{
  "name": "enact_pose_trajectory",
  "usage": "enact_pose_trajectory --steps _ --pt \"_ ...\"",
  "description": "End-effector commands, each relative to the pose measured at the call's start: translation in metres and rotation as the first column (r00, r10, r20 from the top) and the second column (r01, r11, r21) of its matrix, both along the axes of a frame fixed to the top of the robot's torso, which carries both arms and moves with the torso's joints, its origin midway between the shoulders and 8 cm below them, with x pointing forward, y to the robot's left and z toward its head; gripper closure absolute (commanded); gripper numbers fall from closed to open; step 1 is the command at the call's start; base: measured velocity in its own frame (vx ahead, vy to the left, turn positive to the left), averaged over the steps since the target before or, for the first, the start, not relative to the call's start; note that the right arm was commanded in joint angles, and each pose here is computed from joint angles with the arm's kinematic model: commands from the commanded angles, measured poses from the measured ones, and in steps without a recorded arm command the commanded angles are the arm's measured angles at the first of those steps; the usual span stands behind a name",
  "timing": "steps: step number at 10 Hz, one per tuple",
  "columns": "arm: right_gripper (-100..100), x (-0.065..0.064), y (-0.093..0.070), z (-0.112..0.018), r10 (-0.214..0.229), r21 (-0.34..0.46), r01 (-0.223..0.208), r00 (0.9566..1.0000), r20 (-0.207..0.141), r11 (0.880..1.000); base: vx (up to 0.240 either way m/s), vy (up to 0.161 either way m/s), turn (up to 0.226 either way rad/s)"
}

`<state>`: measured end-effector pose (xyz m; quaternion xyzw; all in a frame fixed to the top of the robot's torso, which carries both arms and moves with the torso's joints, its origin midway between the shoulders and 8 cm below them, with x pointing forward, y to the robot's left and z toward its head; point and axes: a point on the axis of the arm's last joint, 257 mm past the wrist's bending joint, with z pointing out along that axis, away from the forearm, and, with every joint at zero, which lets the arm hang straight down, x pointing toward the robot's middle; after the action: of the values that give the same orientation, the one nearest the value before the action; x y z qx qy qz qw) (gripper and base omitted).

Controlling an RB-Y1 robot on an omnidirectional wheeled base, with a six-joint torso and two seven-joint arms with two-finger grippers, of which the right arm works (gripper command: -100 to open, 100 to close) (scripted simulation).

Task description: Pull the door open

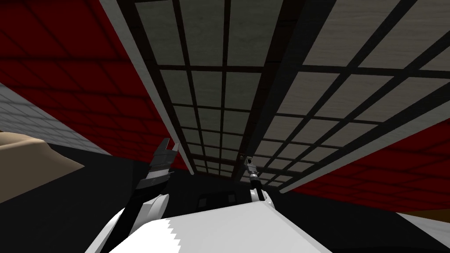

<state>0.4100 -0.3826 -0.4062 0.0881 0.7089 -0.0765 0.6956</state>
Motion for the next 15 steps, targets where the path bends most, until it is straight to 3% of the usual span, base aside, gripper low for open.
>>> enact_pose_trajectory --steps 1,2,4,7,8,9,11,12,15 --pt "100 -0.016 -0.010 -0.015 -0.021 0.014 0.021 0.9990 -0.038 1.000 -0.152 0.036 -0.047" --pt "100 -0.024 -0.015 -0.022 -0.031 0.023 0.032 0.9981 -0.053 0.999 -0.174 0.044 -0.058" --pt "100 -0.024 -0.015 -0.022 -0.031 0.023 0.032 0.9981 -0.053 0.999 -0.101 0.028 -0.039" --pt "100 -0.048 -0.029 -0.039 -0.057 0.065 0.063 0.9942 -0.091 0.996 -0.116 0.018 -0.048" --pt "100 -0.048 -0.029 -0.039 -0.057 0.065 0.063 0.9942 -0.091 0.996 -0.111 0.026 -0.060" --pt "100 -0.060 -0.035 -0.046 -0.068 0.093 0.078 0.9920 -0.106 0.993 -0.133 0.027 -0.086" --pt "100 -0.060 -0.035 -0.046 -0.068 0.093 0.078 0.9920 -0.106 0.993 -0.096 0.018 -0.040" --pt "100 -0.071 -0.041 -0.054 -0.080 0.120 0.095 0.9893 -0.122 0.988 -0.095 0.007 -0.069" --pt "100 -0.080 -0.045 -0.059 -0.088 0.158 0.109 0.9875 -0.130 0.981 -0.091 0.009 -0.065"
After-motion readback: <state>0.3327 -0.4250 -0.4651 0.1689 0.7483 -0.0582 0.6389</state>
